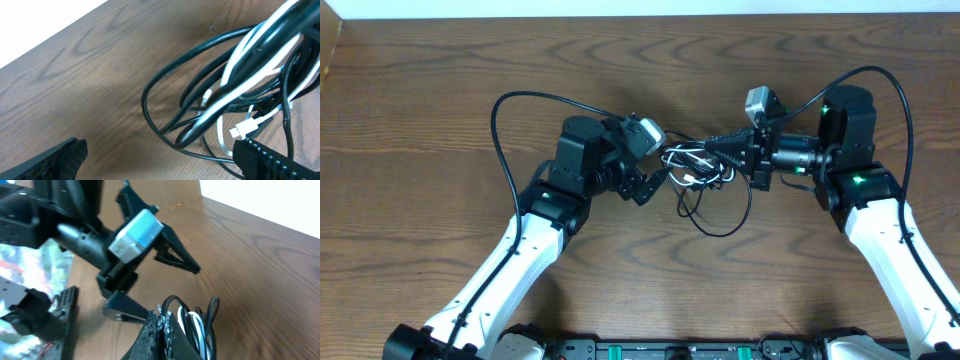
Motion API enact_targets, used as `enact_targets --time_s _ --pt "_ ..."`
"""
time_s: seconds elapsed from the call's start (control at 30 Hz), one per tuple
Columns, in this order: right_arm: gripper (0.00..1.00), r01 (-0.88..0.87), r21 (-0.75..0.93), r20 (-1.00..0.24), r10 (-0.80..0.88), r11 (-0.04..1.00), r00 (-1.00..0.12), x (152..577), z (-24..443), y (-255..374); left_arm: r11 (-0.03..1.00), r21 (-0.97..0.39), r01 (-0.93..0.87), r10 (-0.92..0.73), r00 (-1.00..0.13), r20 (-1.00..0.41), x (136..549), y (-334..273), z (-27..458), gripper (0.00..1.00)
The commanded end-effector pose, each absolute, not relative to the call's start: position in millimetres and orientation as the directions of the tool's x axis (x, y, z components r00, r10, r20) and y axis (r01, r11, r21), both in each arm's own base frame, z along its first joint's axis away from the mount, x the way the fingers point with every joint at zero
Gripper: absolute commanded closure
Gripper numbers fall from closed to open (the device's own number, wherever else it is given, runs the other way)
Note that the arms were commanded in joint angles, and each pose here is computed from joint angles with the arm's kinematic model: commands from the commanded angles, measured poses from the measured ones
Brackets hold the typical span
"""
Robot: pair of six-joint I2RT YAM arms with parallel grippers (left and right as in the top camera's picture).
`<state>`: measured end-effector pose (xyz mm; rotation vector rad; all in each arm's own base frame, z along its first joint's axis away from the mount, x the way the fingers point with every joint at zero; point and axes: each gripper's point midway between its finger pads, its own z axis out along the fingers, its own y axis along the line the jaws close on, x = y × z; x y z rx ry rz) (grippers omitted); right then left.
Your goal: Untangle cables
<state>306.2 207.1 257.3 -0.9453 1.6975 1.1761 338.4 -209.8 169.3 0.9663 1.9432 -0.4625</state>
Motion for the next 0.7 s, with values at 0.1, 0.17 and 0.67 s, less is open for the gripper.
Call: enact_targets --time_s 0.1,0.17,0.67 --pt "0.99 -0.95 0.287 -0.95 -0.088 0.125 -0.298 283 279 212 0.6 0.092 0.795 0.448 -0.238 -0.862 343 -217 180 0.02" --pt "0.99 -0.951 0.285 -0.951 -0.088 0.125 -0.296 283 279 212 0.595 0.106 0.797 0.44 -0.213 -0.873 344 -220 186 0.02" --pt "0.99 -0.955 0.282 -0.953 -0.085 0.089 -0.289 277 282 215 0.536 0.159 0.829 0.443 -0.116 -0.889 336 -245 198 0.93"
